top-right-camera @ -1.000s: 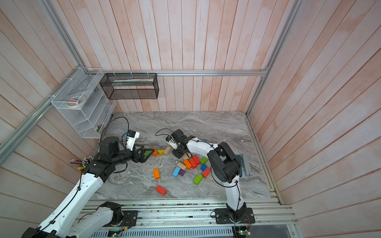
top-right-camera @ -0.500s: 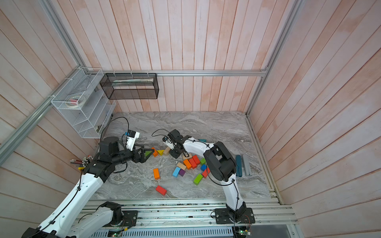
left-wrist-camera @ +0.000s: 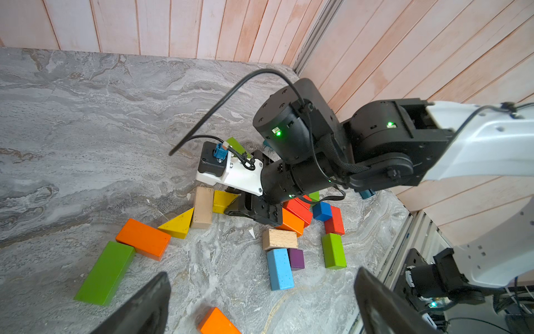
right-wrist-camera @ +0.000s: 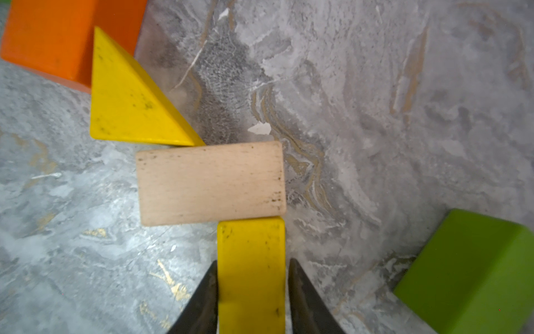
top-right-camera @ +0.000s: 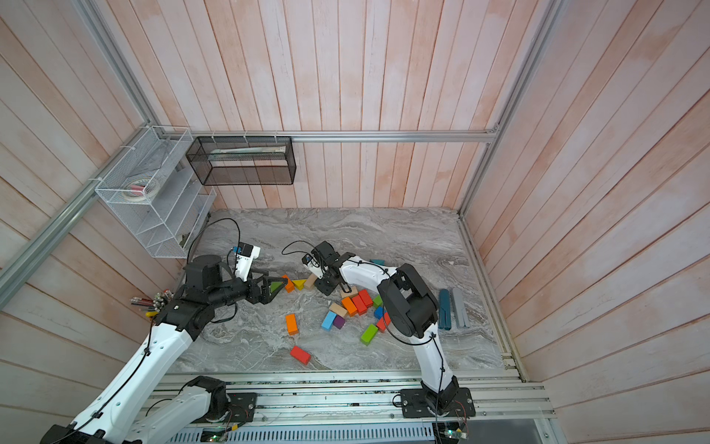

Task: Assemble a heart with building blocks
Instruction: Assemble the building block at the center of the board.

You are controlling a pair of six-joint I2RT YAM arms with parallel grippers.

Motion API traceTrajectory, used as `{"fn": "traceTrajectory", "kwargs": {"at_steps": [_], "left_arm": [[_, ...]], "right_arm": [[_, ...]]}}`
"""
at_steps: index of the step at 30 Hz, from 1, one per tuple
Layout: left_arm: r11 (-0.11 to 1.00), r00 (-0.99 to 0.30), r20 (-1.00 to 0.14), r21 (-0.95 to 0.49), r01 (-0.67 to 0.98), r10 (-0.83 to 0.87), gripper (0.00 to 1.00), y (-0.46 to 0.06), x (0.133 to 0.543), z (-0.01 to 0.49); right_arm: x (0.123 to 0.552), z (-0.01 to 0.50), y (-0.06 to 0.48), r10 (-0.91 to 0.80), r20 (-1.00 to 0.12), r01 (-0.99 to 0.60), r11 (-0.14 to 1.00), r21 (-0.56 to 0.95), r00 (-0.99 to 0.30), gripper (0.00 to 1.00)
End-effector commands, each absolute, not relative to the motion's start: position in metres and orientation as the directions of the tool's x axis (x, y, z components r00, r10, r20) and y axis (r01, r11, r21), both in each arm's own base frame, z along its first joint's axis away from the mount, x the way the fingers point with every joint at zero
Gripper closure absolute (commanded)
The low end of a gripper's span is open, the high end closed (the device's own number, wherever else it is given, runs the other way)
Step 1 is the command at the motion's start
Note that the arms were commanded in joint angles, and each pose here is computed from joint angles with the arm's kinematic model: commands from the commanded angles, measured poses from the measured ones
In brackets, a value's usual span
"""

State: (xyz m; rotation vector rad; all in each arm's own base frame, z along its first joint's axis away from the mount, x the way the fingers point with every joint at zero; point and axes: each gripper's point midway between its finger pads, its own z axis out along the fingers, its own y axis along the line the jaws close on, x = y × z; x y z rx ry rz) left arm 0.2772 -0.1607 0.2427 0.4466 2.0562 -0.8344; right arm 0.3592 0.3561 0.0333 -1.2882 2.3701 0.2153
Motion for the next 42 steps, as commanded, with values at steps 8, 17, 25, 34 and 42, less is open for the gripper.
{"fn": "traceTrajectory", "kwargs": {"at_steps": [8, 17, 25, 34, 42], "left_arm": [[0.719, -0.593, -0.804, -0.428, 0.548, -0.027, 0.0, -0.16, 0.276, 0.242], [0.844, -0.777, -0.607, -0.495, 0.207, -0.165, 0.06, -0.148, 0.263, 0.198], [0.862, -0.873, -0.371, -0.496, -0.104, -0.318, 0.18, -0.155, 0.241, 0.144], [0.891, -0.923, -0.186, -0.381, -0.248, -0.336, 0.28, -0.183, 0.222, 0.087], [0.914, -0.922, -0.155, -0.266, -0.306, -0.354, 0.36, -0.179, 0.217, 0.057]], "right_arm": [[0.351, 0.051, 0.353, -0.749, -0.449, -0.82, 0.569, -0.06, -0.487, 0.38], [0.312, 0.099, 0.337, -0.6, -0.569, -0.765, 0.639, 0.082, -0.562, 0.31], [0.252, 0.145, 0.322, -0.421, -0.674, -0.747, 0.593, 0.302, -0.607, 0.28], [0.21, 0.173, 0.289, -0.274, -0.732, -0.715, 0.579, 0.392, -0.623, 0.27], [0.207, 0.19, 0.279, -0.222, -0.782, -0.721, 0.585, 0.372, -0.583, 0.27]]}}
